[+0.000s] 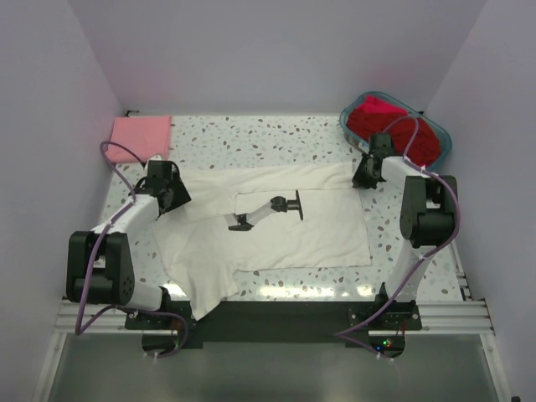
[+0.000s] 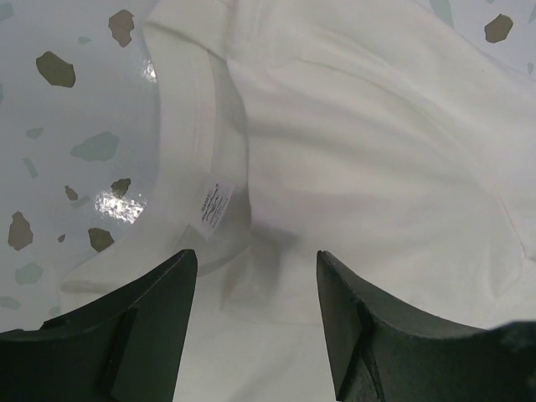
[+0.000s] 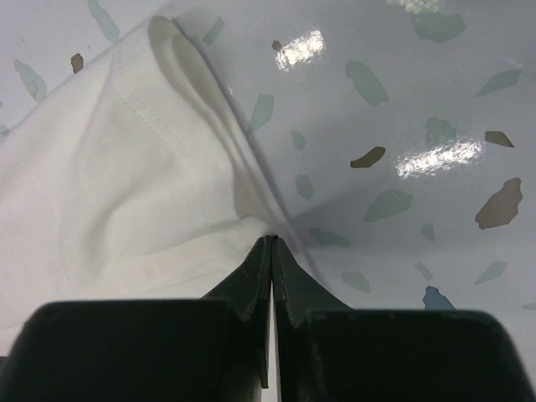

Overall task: Fold and stack the t-shirts
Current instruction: Fold the tshirt

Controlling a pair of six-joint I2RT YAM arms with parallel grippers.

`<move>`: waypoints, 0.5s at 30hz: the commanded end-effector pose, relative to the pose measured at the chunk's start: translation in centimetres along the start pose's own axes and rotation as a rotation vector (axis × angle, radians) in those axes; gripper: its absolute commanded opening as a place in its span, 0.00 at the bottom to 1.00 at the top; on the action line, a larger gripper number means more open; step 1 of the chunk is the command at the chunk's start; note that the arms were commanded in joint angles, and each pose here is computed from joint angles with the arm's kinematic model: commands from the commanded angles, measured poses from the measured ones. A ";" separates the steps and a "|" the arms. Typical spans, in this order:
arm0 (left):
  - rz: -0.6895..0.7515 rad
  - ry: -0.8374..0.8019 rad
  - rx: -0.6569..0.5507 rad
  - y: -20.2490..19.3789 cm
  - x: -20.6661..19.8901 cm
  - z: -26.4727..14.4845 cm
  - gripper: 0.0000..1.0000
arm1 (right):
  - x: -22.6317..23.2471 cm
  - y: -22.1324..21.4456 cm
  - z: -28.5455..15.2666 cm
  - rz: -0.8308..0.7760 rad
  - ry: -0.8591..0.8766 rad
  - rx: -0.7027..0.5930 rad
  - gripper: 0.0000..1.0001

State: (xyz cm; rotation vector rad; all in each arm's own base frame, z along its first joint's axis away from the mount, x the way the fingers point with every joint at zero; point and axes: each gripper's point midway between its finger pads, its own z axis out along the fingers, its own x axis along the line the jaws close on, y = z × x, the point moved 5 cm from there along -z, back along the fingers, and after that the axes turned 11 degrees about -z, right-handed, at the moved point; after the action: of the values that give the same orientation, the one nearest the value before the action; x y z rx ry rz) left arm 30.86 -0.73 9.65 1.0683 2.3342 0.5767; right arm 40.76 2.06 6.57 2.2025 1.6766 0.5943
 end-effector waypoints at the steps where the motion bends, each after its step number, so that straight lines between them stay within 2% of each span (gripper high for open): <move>1: 0.006 -0.036 -0.087 1.6 -0.7 -0.4 0.64 | -0.3 1.6 -1.6 -0.022 -0.033 -0.042 0.00; 2: 0.005 -0.037 -0.088 1.6 -0.7 -0.3 0.64 | -0.4 1.6 -1.7 -0.020 -0.041 -0.041 0.00; 3: 0.003 -0.041 -0.091 1.7 -0.8 -0.4 0.64 | -0.4 1.5 -1.6 -0.017 -0.042 -0.037 0.11; 6: 0.004 -0.045 -0.093 1.8 -0.9 -0.4 0.64 | -0.3 1.2 -1.2 0.004 -0.038 -0.034 0.27; 15: 0.005 -0.045 -0.093 1.8 -0.9 -0.4 0.64 | 0.2 1.5 -0.9 0.004 0.003 -0.048 0.30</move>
State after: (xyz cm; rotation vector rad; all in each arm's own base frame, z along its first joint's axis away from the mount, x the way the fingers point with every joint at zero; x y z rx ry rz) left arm 31.26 -0.68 9.81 1.0644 2.3100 0.5923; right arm 40.54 1.89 6.63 2.2073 1.6798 0.5645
